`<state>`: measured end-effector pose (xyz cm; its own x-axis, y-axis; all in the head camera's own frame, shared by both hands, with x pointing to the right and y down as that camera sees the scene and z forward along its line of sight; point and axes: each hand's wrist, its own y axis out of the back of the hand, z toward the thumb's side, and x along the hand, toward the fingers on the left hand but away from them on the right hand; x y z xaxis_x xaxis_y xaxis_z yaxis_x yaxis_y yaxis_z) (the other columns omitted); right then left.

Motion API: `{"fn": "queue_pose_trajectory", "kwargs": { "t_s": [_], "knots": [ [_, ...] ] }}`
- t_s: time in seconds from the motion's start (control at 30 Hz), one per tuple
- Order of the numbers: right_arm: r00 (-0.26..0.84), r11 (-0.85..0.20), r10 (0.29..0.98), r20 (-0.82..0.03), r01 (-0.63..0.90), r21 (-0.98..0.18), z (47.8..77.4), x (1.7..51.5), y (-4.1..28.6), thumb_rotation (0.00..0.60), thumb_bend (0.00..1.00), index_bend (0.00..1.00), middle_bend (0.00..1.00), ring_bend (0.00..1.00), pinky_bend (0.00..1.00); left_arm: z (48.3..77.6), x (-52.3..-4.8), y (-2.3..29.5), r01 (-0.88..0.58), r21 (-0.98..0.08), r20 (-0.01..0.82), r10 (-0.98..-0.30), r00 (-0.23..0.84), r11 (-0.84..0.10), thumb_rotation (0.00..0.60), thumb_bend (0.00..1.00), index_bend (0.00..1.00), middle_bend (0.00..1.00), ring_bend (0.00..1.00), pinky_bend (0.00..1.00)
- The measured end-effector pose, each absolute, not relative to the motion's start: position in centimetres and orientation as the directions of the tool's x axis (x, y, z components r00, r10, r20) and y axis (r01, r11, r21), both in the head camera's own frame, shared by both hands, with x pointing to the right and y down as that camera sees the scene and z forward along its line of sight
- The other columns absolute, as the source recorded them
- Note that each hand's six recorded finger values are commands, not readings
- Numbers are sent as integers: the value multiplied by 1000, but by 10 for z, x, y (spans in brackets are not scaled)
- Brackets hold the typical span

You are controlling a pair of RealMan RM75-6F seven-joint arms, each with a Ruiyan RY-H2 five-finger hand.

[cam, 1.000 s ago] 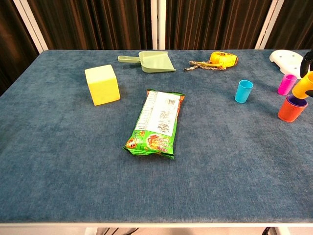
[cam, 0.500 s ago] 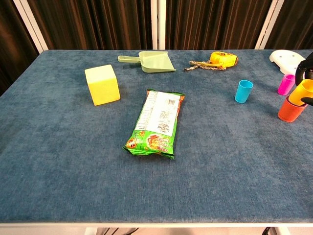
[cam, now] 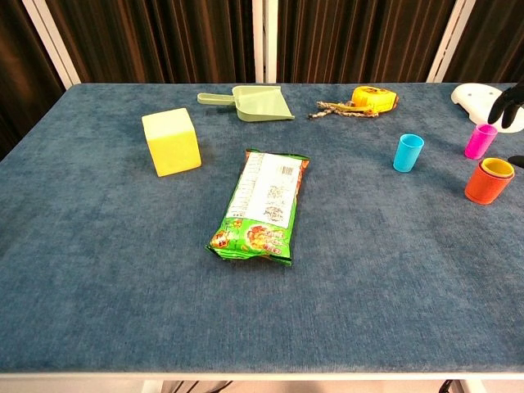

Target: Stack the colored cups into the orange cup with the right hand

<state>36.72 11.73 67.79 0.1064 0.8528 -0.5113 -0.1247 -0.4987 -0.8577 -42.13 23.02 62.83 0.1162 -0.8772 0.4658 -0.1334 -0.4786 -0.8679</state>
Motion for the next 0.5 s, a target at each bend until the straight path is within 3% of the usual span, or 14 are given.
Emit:
{"fn": "queue_pose_trajectory", "kwargs": {
  "t_s": [0.27,0.5],
  "knots": [
    [131,-458,873,-471,-117,-881,675,344,93,600,174,311,318,90,0,629,-421,231,-136,-867,467,-877,114,-479,600,80,84,46,0,0],
    [139,-496,845,-517,-164,-853,698,316,74,600,186,309,318,90,0,628,-421,229,-145,-870,459,-881,113,-472,600,80,84,46,0,0]
  ]
}}
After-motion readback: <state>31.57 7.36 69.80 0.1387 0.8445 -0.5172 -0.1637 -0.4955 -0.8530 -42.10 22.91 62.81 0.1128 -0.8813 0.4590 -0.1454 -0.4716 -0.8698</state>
